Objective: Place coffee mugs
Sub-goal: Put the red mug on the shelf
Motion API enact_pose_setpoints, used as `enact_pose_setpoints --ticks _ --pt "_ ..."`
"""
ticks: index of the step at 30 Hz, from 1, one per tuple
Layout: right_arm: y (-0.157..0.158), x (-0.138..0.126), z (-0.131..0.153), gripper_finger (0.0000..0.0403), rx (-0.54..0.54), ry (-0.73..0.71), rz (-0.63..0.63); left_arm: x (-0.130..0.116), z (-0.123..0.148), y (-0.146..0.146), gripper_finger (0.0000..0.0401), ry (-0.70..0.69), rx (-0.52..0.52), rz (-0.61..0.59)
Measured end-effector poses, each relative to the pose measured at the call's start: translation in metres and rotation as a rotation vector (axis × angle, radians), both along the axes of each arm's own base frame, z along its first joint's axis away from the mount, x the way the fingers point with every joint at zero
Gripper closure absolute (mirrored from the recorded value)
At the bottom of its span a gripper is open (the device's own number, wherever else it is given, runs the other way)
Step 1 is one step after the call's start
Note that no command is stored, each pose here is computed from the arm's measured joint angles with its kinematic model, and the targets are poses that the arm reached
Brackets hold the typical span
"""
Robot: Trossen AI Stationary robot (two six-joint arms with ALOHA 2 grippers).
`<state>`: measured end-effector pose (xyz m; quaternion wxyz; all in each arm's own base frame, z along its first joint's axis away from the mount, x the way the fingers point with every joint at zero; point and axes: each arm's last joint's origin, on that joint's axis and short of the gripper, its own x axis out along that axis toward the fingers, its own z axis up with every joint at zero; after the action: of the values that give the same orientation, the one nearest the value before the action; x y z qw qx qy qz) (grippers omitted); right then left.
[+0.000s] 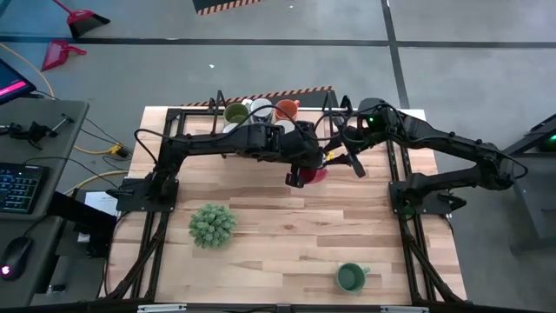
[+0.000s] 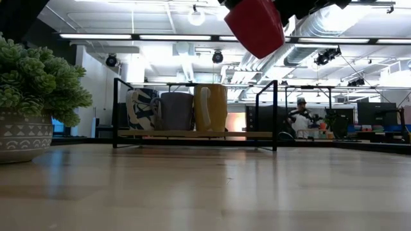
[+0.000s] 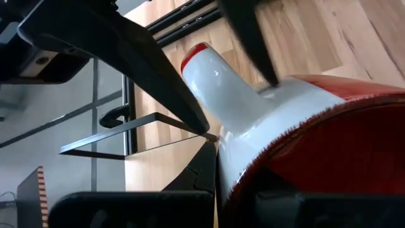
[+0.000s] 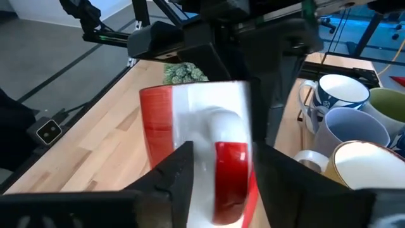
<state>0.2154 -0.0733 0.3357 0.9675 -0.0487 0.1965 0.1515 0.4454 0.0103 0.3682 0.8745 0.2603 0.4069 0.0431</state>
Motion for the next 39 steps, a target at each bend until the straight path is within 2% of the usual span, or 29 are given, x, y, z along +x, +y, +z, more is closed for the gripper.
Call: enact_pose_setpoints --ticks 5,9,10,19,24,28,33,39 --pt "0.000 0.000 0.000 0.0306 -0.001 0.000 -0.003 0.000 0.000 -0.005 0.0396 0.001 0.014 -0.008" --pt "0.000 0.000 0.000 0.0376 0.034 0.006 0.000 0.000 0.000 -0.005 0.0396 0.007 0.029 -0.014" --pt "0.001 0.000 0.000 0.0383 0.040 0.005 0.007 0.000 0.000 -0.005 0.0396 0.007 0.028 -0.015" --pt "0.004 0.000 0.011 0.0382 0.071 -0.005 0.017 0.000 0.003 -0.006 0.0390 -0.012 0.046 -0.013" --pt "0.003 -0.001 0.013 0.0382 0.082 -0.001 0.006 0.002 0.004 -0.006 0.0354 -0.027 0.092 0.012" --pt "0.003 -0.001 0.012 0.0382 0.073 0.005 -0.003 0.000 0.007 -0.010 0.0326 -0.018 0.143 -0.014" --pt "0.003 -0.001 0.013 0.0382 0.068 0.000 -0.007 -0.012 0.024 -0.018 0.0286 -0.038 0.220 -0.003" --pt "0.003 -0.001 0.013 0.0382 0.081 0.007 -0.022 -0.035 0.044 -0.027 0.0245 -0.047 0.230 0.036"
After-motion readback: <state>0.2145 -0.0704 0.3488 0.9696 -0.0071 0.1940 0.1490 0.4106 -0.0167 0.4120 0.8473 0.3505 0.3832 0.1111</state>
